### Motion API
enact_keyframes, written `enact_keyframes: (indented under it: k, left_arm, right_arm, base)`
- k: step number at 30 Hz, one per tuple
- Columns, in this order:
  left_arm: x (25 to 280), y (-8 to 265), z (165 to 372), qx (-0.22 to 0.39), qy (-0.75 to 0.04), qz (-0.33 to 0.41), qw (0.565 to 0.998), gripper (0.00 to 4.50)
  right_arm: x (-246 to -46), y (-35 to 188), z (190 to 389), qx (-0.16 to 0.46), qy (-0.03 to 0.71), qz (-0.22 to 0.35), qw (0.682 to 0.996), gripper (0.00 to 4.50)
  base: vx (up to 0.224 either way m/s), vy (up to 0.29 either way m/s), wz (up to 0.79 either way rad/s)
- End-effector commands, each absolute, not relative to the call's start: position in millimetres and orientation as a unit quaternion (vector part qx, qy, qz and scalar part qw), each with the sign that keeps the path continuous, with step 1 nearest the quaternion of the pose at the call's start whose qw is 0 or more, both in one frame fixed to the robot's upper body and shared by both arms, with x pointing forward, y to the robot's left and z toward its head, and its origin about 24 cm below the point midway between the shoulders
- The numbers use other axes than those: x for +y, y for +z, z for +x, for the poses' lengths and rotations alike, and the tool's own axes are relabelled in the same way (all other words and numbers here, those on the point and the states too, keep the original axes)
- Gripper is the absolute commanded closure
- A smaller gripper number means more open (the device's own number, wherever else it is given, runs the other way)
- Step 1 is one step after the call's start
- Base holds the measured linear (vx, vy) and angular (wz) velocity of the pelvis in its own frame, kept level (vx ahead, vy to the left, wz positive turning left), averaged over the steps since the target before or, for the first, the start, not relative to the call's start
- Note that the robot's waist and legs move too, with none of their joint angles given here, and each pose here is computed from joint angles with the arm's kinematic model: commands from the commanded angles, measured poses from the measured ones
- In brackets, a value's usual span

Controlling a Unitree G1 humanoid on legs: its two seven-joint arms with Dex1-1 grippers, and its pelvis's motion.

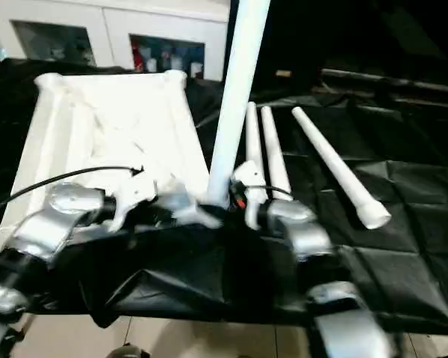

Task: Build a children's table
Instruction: Rotate leg to tighten, then rotate table base

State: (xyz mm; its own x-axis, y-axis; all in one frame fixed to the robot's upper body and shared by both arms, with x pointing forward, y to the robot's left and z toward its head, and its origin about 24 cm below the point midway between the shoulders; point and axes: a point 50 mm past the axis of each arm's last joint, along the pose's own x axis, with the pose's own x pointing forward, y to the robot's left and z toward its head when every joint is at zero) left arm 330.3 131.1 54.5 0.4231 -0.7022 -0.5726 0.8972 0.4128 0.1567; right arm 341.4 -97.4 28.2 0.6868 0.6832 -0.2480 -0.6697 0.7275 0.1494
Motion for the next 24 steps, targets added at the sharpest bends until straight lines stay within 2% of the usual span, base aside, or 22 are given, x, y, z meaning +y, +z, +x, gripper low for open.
enact_keyframes:
  k: [1,5,6,10,12,14,17,21,24]
  left_arm:
    - [132.6,43.3,337.5,0.247,-0.409,0.237,0.846,4.5]
    - [108.8,45.9,344.1,0.237,-0.357,0.214,0.878,4.5]
    - [93.9,46.7,342.8,0.231,-0.36,0.202,0.881,4.5]
    - [79.1,46.6,339.9,0.225,-0.371,0.192,0.88,4.5]
    - [77.0,45.8,338.9,0.226,-0.371,0.194,0.88,4.5]
    - [79.0,45.3,338.3,0.227,-0.368,0.196,0.88,4.5]
    - [81.6,44.7,337.6,0.228,-0.365,0.197,0.881,4.5]
    - [87.4,45.7,340.8,0.229,-0.344,0.191,0.89,4.5]
    - [95.5,50.0,354.1,0.222,-0.289,0.184,0.913,4.5]
  right_arm:
    - [-89.4,11.4,339.3,0.187,0.307,0.03,0.933,1.76]
    - [-79.8,6.8,343.7,0.206,0.214,0.066,0.953,1.76]
    - [-73.9,6.3,344.2,0.211,0.196,0.063,0.955,1.76]
    - [-63.9,10.9,345.5,0.198,0.21,0.055,0.956,1.76]
    - [-58.6,17.9,347.0,0.175,0.239,0.063,0.953,1.06]
    - [-57.8,19.7,347.1,0.168,0.255,0.057,0.951,1.01]
    - [-64.0,21.3,349.1,0.157,0.249,0.034,0.955,0.72]
    - [-79.4,28.1,352.4,0.126,0.231,0.033,0.964,0.72]
    - [-96.5,35.1,353.1,0.09,0.209,0.023,0.974,0.72]
  base:
    - [0.0,0.0,0.0]
    - [0.0,0.0,0.0]
    - [0.0,0.0,0.0]
    - [0.0,0.0,0.0]
    - [0.0,0.0,0.0]
    - [0.0,0.0,0.0]
    - [0.0,0.0,0.0]
    - [0.0,0.0,0.0]
    - [0.0,0.0,0.0]
